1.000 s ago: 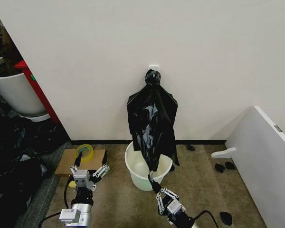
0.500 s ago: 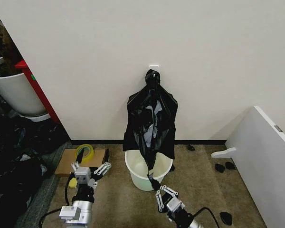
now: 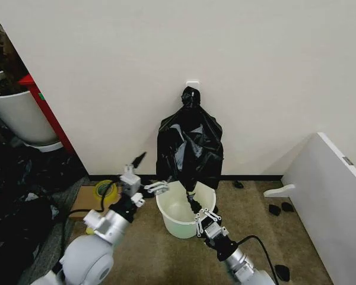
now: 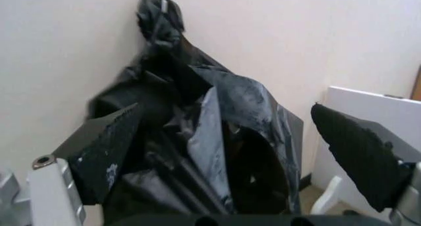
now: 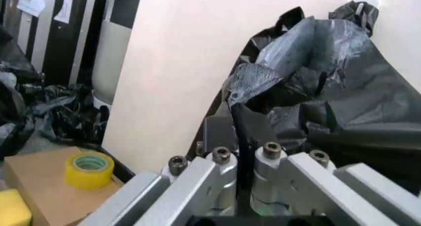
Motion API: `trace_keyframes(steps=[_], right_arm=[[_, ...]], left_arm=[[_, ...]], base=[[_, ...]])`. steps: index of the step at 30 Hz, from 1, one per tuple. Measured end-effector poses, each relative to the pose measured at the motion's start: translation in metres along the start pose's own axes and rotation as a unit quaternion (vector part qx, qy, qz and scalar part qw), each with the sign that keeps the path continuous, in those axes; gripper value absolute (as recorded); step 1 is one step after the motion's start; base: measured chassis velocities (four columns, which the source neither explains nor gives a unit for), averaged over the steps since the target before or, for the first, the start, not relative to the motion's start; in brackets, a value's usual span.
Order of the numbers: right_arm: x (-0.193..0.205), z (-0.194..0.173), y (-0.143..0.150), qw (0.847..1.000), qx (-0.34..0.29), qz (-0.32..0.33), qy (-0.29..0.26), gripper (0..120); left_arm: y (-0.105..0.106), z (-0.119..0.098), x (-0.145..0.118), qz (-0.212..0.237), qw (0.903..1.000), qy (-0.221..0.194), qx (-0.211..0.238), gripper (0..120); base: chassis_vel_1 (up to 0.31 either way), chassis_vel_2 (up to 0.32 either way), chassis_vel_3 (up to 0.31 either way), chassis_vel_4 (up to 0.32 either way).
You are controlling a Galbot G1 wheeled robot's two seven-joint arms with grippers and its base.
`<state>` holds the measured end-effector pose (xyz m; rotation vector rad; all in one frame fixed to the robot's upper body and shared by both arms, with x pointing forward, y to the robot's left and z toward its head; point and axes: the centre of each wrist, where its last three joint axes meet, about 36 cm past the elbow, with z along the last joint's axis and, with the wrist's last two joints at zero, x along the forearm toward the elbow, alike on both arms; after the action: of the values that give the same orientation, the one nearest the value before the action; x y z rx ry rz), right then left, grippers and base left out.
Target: Place the garbage bag over the trash bin.
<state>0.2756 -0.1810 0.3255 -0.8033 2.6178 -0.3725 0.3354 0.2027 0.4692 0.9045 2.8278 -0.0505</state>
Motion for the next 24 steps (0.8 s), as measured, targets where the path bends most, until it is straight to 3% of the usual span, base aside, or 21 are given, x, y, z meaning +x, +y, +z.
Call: trace_keyframes(steps=[7, 18, 24], right_arm=[[0.003, 0.001, -0.004, 1.000, 0.002, 0.005, 0.002, 0], [0.004, -0.001, -0.005, 1.000, 0.002, 0.008, -0.001, 0], [0.003, -0.004, -0.009, 1.000, 0.006, 0.013, -0.005, 0]], left_arm=[[0.011, -0.002, -0.040, -0.001, 0.9999, 0.014, 0.006, 99], [0.014, 0.002, -0.061, -0.004, 0.9997, 0.022, 0.007, 97], [0.015, 0.007, -0.073, -0.005, 0.9992, 0.040, 0.002, 74]], base=[[0.000, 0.000, 0.000, 0.000], [0.000, 0.000, 0.000, 0.000], [0.000, 0.000, 0.000, 0.000]])
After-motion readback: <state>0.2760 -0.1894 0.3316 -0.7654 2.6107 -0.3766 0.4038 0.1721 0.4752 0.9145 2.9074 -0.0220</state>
